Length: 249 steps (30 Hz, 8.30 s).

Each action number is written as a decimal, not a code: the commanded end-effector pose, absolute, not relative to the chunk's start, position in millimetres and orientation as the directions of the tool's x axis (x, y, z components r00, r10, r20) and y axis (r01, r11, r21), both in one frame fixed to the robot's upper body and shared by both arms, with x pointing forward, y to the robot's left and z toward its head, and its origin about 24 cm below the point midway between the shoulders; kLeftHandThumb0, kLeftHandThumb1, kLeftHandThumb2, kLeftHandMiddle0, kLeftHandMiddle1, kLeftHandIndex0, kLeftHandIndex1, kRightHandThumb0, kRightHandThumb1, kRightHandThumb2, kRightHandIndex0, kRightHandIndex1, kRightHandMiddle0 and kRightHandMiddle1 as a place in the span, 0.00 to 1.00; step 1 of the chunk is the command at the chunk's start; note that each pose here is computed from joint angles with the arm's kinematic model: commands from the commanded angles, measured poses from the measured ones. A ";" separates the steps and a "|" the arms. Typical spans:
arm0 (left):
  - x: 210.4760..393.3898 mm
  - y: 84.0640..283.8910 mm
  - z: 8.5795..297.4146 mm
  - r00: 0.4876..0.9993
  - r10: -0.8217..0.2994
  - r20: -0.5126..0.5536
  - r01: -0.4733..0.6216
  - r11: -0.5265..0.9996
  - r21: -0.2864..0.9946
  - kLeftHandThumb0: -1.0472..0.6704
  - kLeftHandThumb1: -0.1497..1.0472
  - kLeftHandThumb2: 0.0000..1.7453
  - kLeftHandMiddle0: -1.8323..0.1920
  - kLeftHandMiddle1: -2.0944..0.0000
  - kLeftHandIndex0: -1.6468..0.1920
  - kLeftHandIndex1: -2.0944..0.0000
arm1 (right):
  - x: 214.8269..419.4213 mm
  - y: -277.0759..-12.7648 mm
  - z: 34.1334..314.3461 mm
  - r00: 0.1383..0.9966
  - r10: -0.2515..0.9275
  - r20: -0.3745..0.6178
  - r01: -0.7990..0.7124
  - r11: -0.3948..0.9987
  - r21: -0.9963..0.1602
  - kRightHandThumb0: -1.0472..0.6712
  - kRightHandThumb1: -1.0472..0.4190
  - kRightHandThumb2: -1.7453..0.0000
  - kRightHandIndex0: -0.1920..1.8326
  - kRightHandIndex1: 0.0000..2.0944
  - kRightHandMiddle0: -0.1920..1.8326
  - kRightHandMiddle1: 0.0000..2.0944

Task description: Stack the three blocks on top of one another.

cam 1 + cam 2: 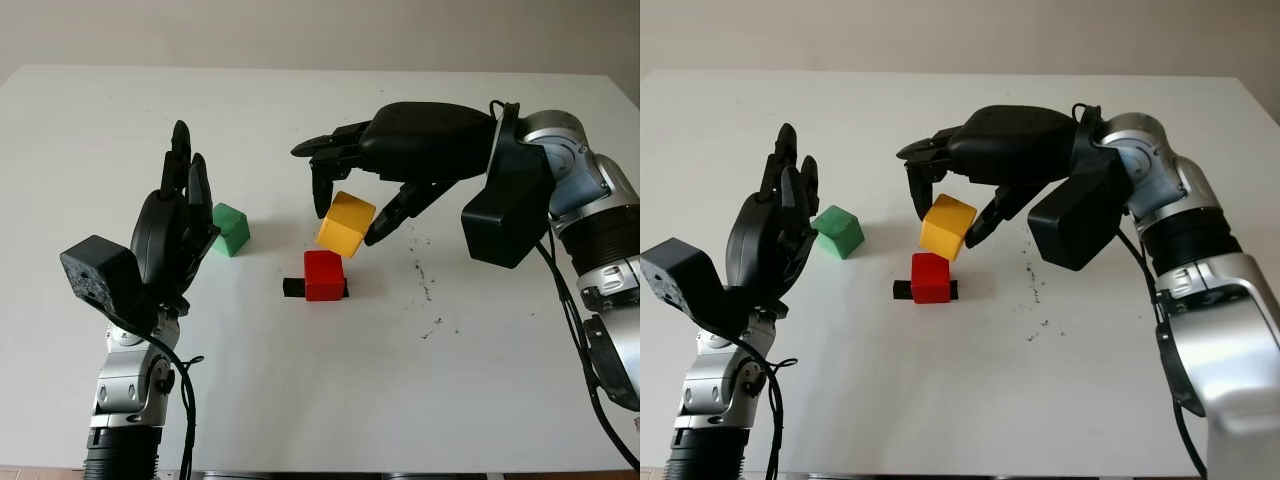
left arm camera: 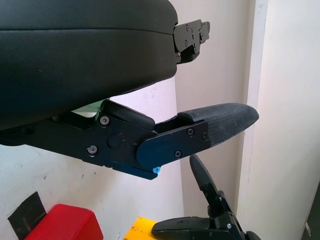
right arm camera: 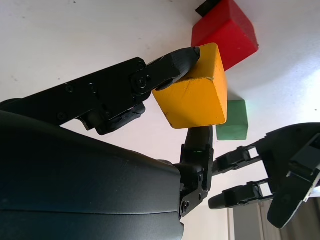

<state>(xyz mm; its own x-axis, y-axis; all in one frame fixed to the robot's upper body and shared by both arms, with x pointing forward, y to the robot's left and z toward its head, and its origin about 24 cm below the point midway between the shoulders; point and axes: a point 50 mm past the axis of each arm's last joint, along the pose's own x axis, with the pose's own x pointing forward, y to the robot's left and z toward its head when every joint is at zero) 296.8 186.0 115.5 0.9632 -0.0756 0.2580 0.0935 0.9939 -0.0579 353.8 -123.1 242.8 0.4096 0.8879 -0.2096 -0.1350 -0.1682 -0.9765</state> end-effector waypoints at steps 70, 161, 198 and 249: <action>291.8 181.9 118.4 0.960 -0.059 0.275 0.079 0.995 -0.063 0.17 1.00 0.41 1.00 1.00 1.00 1.00 | 359.9 -91.5 223.3 0.327 0.893 -0.309 -0.099 -0.293 -0.951 0.37 0.05 0.96 0.19 0.03 0.27 0.72; 303.6 254.9 237.2 0.917 -0.326 0.229 -0.046 0.485 0.873 0.31 0.89 0.03 0.64 0.93 0.60 0.82 | 304.9 -184.6 122.4 0.953 0.120 0.278 -0.171 0.971 0.167 0.17 0.00 0.60 0.00 0.00 0.00 0.00; 342.7 215.8 170.5 0.901 -0.406 -0.157 0.100 -0.157 0.983 0.26 0.82 0.03 0.82 0.96 0.60 0.93 | 306.6 -179.5 120.5 0.951 0.136 0.278 -0.189 0.967 0.174 0.18 0.00 0.62 0.02 0.03 0.02 0.03; 347.5 188.2 289.1 0.755 -0.597 -0.270 0.286 -0.071 0.956 0.39 1.00 0.03 0.72 0.97 0.70 0.36 | 303.4 -166.9 107.0 0.952 0.113 0.283 -0.170 0.968 0.186 0.23 0.00 0.67 0.01 0.02 0.03 0.03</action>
